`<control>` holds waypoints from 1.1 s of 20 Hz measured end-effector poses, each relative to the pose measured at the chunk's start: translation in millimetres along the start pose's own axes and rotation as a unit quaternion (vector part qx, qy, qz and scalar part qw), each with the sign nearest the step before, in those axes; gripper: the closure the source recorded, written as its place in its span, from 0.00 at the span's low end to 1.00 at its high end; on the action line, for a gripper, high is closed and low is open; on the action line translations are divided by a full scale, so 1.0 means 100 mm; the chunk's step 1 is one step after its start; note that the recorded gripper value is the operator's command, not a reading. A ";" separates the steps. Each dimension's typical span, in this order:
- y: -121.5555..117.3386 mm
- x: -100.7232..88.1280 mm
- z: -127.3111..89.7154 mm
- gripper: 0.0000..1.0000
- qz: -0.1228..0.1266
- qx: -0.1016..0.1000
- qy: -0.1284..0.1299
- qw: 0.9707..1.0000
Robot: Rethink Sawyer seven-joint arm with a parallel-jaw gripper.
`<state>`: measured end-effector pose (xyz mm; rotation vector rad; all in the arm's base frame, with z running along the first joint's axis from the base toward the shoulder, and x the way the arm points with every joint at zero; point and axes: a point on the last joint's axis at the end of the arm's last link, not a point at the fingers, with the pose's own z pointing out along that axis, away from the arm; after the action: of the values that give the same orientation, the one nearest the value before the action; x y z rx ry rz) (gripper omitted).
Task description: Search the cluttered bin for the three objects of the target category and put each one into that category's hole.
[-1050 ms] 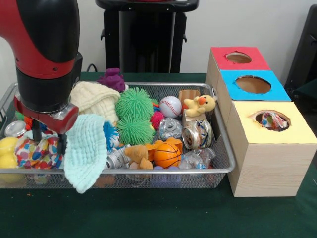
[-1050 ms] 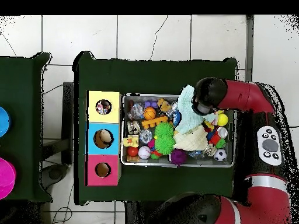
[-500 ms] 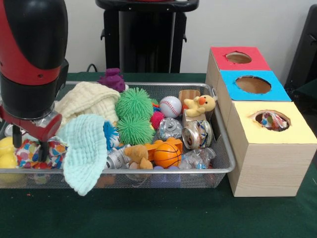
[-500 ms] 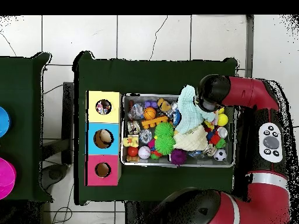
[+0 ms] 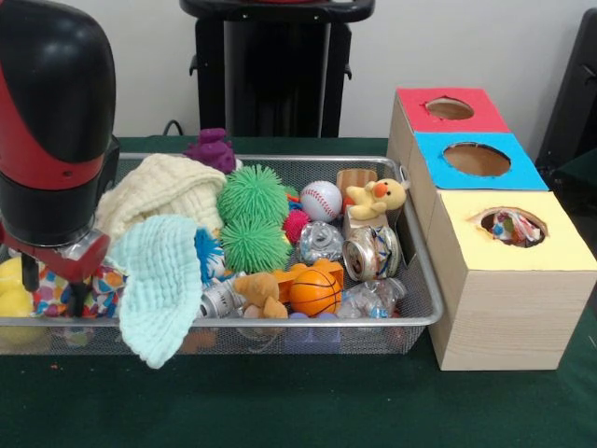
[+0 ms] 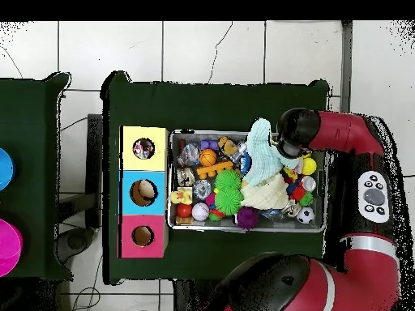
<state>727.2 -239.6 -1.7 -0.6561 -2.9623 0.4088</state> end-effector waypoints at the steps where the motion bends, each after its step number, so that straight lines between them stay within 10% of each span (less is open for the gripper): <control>1: 0.01 0.01 0.01 0.00 -0.001 0.000 0.001 1.000; 11: 0.01 0.00 -0.06 0.00 0.000 -0.001 -0.001 1.000; 12: 0.02 -0.01 -0.11 1.00 -0.001 -0.001 -0.003 1.000; 22: 0.00 0.00 -0.22 1.00 0.003 -0.001 0.009 1.000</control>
<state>729.9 -234.0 19.2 -0.6665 -2.9451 0.3974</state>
